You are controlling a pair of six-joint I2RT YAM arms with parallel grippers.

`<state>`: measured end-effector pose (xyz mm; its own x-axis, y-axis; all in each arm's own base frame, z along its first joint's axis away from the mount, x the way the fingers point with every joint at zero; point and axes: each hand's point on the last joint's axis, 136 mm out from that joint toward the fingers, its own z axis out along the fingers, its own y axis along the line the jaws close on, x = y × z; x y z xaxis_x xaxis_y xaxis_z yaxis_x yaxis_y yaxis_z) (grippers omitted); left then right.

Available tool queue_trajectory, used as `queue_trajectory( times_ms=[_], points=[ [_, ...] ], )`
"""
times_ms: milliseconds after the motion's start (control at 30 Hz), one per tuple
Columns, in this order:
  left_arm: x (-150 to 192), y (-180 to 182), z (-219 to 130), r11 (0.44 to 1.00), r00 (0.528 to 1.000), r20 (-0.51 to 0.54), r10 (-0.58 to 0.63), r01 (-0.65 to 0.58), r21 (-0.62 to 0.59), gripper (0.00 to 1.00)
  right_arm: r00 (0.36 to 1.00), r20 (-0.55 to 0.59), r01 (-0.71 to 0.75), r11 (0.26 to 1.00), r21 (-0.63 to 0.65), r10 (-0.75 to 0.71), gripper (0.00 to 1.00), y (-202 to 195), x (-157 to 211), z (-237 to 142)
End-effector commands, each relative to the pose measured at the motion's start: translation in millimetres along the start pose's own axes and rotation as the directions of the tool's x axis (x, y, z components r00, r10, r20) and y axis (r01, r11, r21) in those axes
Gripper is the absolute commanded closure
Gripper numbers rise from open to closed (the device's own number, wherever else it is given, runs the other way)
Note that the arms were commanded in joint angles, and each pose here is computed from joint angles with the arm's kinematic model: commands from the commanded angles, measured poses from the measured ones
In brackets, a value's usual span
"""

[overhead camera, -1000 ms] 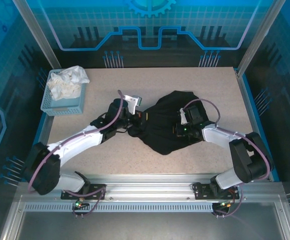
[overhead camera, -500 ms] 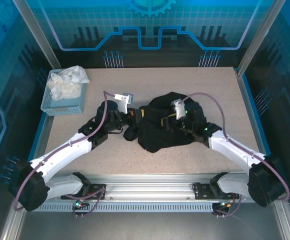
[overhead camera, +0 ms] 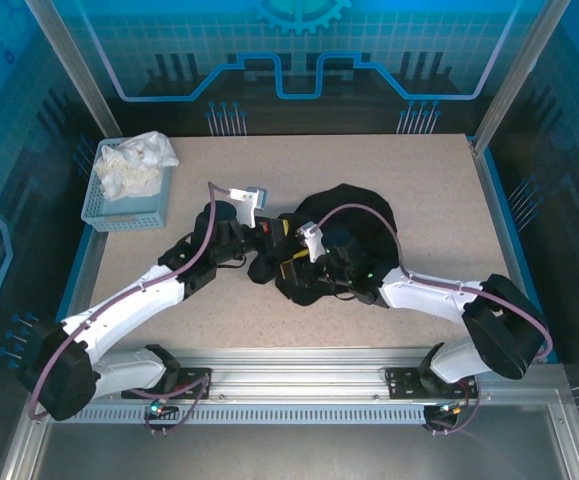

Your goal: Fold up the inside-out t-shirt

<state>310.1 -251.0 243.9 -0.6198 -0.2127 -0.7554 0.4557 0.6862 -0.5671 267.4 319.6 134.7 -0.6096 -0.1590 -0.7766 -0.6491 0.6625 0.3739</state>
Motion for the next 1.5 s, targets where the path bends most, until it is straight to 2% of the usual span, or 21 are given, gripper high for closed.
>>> queue_trajectory(
  times_ms=[0, 67, 167, 233, 300, 433, 533, 667, 767, 833, 967, 1167, 1300, 1467],
  points=[
    [-3.4, -0.9, -6.2, 1.000, 1.000, 0.024, 0.019, -0.019, -0.013, 1.00, 0.997, 0.078, 0.019, 1.000, 0.013, -0.020, 0.79, 3.5, -26.7, -2.6],
    [-4.6, 5.7, -7.2, 0.999, 0.999, 0.032, 0.016, -0.015, -0.050, 1.00, 0.998, 0.060, 0.032, 0.998, 0.051, -0.035, 0.91, -4.4, -23.1, -9.5],
    [-5.3, 23.1, -10.0, 0.989, 0.999, 0.043, 0.015, -0.009, -0.146, 1.00, 0.998, 0.036, 0.043, 0.994, 0.097, -0.046, 1.00, -18.4, -18.9, -27.6],
    [-5.7, 41.2, -14.2, 0.970, 0.998, 0.051, 0.020, -0.007, -0.244, 1.00, 0.999, 0.025, 0.038, 0.994, 0.102, -0.041, 1.00, -26.4, -17.1, -39.7],
    [-5.0, 65.6, -23.2, 0.934, 0.997, 0.072, 0.018, 0.009, -0.356, 1.00, 0.999, 0.018, 0.026, 0.998, 0.051, -0.027, 1.00, -26.0, -21.0, -48.7],
    [-2.5, 90.7, -40.9, 0.893, 0.990, 0.143, 0.009, 0.056, -0.446, 1.00, 0.998, -0.046, 0.042, 0.993, -0.107, -0.047, 1.00, -3.1, -32.9, -45.5],
    [3.2, 85.1, -34.8, 0.917, 0.991, 0.134, 0.003, 0.051, -0.397, 0.97, 0.991, -0.112, 0.059, 0.991, -0.116, -0.072, 1.00, -3.0, -35.4, -45.3],
    [36.1, 82.4, -0.3, 0.943, 0.999, -0.037, -0.025, 0.011, -0.332, 0.85, 0.992, -0.123, -0.015, 0.999, -0.047, 0.009, 1.00, -36.1, -29.0, -58.3],
    [58.4, 103.9, 13.9, 0.920, 0.992, -0.118, -0.035, -0.014, -0.393, 0.81, 0.991, -0.115, -0.077, 0.995, -0.056, 0.070, 1.00, -46.0, -20.8, -61.3],
    [64.2, 115.3, 14.8, 0.901, 0.991, -0.133, -0.020, -0.040, -0.432, 0.77, 0.990, -0.110, -0.098, 0.993, -0.066, 0.090, 1.00, -46.6, -19.1, -59.9],
    [69.1, 122.6, 3.6, 0.878, 0.989, -0.148, 0.005, -0.075, -0.473, 0.60, 0.987, -0.109, -0.131, 0.987, -0.096, 0.121, 1.00, -44.0, -20.2, -54.3],
    [84.4, 111.9, -19.6, 0.832, 0.968, -0.217, 0.125, -0.222, -0.509, 0.43, 0.984, -0.111, -0.154, 0.982, -0.105, 0.142, 1.00, -45.0, -23.7, -47.1],
    [94.8, 95.7, -18.3, 0.823, 0.932, -0.279, 0.233, -0.342, -0.454, 0.38, 0.984, -0.114, -0.151, 0.983, -0.107, 0.139, 1.00, -45.4, -25.9, -44.9],
    [107.0, 85.1, -5.6, 0.828, 0.881, -0.362, 0.305, -0.433, -0.356, 0.35, 0.985, -0.116, -0.140, 0.985, -0.102, 0.128, 1.00, -46.8, -27.7, -44.8]
  ],
)
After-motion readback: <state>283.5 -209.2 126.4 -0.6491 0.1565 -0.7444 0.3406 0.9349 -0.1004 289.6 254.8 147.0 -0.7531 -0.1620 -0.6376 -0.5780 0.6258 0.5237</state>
